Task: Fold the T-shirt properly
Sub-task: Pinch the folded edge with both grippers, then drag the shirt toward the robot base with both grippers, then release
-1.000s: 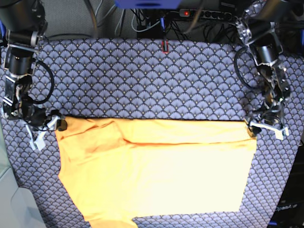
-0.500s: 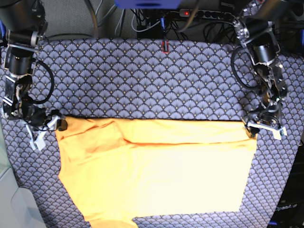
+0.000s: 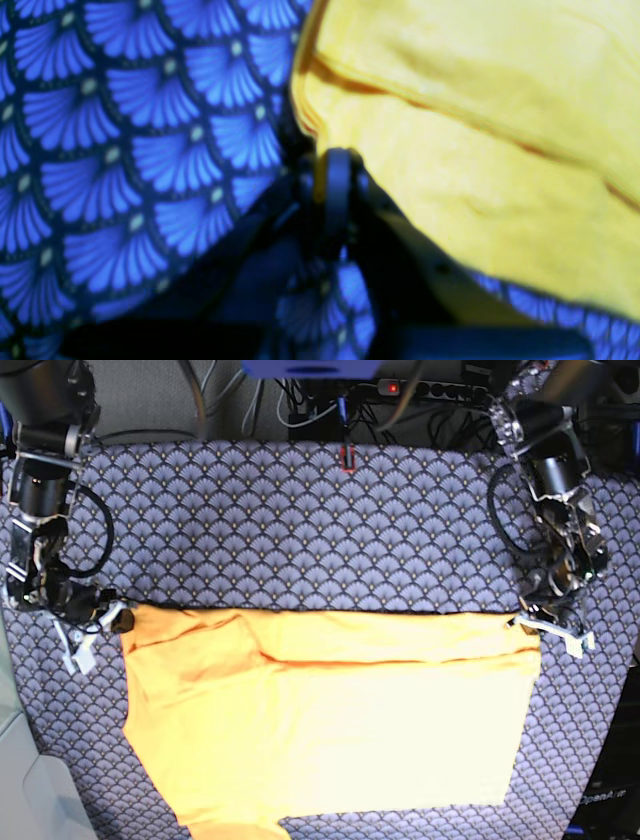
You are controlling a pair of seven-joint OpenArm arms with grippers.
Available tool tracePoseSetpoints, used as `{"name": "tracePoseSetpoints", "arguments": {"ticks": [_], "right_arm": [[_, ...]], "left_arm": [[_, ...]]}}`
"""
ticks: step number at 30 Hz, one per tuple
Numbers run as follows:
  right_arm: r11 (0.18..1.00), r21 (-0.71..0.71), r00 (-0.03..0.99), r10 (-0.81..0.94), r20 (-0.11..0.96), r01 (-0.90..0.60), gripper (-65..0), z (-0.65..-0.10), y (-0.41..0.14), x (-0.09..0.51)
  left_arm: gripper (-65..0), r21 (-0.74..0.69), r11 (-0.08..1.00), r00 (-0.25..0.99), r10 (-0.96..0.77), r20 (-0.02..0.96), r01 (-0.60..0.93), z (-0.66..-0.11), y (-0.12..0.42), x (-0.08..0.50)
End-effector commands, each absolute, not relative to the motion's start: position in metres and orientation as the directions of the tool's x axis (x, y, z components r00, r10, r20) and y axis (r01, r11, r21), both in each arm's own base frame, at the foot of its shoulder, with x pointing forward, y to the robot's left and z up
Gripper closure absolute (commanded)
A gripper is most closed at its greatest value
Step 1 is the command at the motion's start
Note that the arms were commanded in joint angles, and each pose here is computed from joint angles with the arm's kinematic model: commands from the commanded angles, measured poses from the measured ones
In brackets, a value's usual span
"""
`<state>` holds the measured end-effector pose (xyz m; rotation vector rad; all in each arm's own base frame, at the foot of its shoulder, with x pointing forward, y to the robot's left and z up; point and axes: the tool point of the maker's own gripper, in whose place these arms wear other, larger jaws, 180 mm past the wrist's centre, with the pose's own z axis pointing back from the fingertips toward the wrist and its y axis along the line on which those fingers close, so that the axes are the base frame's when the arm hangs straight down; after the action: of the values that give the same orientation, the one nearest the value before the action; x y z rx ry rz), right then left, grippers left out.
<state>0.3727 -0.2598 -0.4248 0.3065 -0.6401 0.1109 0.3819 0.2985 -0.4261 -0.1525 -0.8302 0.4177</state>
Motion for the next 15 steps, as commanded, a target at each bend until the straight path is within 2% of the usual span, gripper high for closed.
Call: {"name": "tracePoseSetpoints", "arguments": {"ticks": [1,10,15], "right_arm": [[0.951,0.229,0.821,0.044,0.569,-0.209,0.0,-0.428,-0.262,0.367],[0.953,0.232,0.865,0.055,0.498,-0.194,0.0,-0.452,-0.266,0.333],[0.955,0.136,0.845,0.162,0.509,-0.265,0.0,-0.437,-0.271,0.316]], "left_arm": [[0.0,-0.264,0.921,0.601,0.387,0.699,-0.287,-0.414,0.306,0.385],[0.0,-0.166,0.953,0.633,0.294,0.717,-0.254,-0.384,0.319,0.369],[0.0,-0.127,0.958,0.663,0.270,0.698,-0.256,-0.379,0.332,0.360]]}}
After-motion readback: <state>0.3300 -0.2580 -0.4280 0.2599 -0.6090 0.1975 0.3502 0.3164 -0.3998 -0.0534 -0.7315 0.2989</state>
